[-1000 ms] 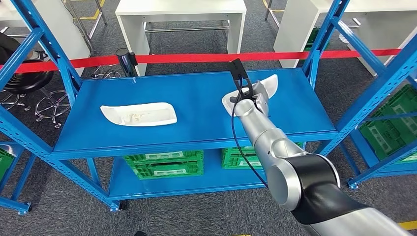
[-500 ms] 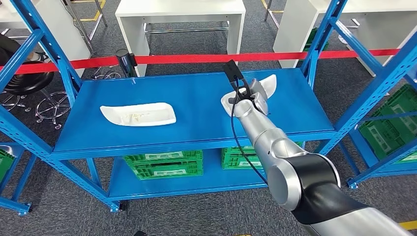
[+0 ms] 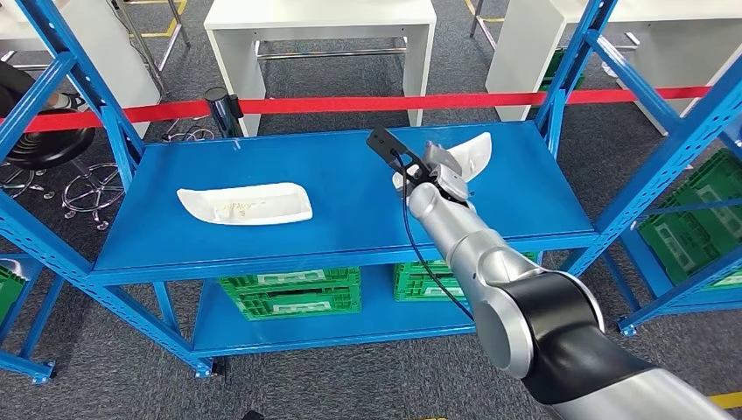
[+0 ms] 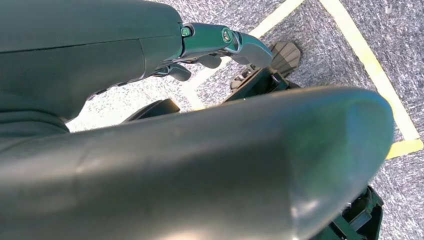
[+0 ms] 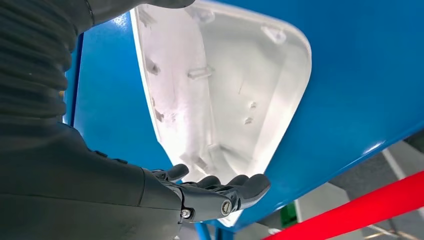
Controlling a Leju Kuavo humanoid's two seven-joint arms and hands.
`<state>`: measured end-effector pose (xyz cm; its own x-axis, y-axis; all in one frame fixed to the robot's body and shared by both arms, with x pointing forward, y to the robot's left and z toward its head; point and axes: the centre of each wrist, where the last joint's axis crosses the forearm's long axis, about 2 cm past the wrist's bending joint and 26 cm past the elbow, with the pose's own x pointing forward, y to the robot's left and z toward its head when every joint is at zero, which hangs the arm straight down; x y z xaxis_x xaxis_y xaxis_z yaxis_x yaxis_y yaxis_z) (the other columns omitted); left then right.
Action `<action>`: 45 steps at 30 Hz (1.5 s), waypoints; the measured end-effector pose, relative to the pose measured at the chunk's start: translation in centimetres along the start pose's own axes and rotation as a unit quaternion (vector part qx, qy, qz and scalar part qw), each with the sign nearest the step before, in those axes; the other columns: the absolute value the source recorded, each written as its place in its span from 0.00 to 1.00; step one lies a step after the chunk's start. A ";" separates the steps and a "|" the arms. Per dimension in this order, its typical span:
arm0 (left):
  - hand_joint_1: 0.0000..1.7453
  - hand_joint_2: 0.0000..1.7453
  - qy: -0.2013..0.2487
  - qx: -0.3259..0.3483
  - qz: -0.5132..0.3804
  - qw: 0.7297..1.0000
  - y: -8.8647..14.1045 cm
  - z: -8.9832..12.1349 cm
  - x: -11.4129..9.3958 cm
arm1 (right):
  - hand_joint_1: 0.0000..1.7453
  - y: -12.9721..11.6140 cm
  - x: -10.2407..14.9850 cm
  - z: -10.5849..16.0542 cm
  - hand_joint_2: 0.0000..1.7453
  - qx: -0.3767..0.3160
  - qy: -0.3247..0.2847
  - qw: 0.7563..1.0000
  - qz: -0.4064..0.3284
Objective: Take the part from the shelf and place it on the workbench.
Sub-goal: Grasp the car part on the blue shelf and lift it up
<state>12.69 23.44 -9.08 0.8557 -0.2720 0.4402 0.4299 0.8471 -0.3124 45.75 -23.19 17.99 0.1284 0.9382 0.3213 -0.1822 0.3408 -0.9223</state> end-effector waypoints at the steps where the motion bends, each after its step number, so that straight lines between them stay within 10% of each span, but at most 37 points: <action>1: 0.00 0.00 0.000 0.000 0.000 1.000 0.0 0.0 0.0 | 0.00 0.1 0.1 0.0 1.00 0.007 -0.006 1.000 0.012; 16: 0.00 0.00 -0.002 -0.001 0.002 1.000 -0.1 -0.1 0.1 | 0.00 1.6 0.7 0.5 1.00 0.097 -0.078 0.984 0.124; 34: 0.00 0.00 0.002 -0.001 0.002 1.000 -0.2 0.0 -0.3 | 0.00 1.2 0.2 0.3 1.00 0.037 0.054 0.992 0.105; 45: 0.00 0.00 0.005 -0.002 -0.004 1.000 -0.2 0.0 -0.1 | 0.00 1.3 -1.2 0.2 1.00 0.094 0.022 0.986 0.133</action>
<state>12.53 23.29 -9.11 0.8558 -0.2829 0.4331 0.4368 0.8438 -0.3119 45.13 -23.89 16.46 0.0934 0.9938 0.0602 -0.3913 0.0922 -0.9156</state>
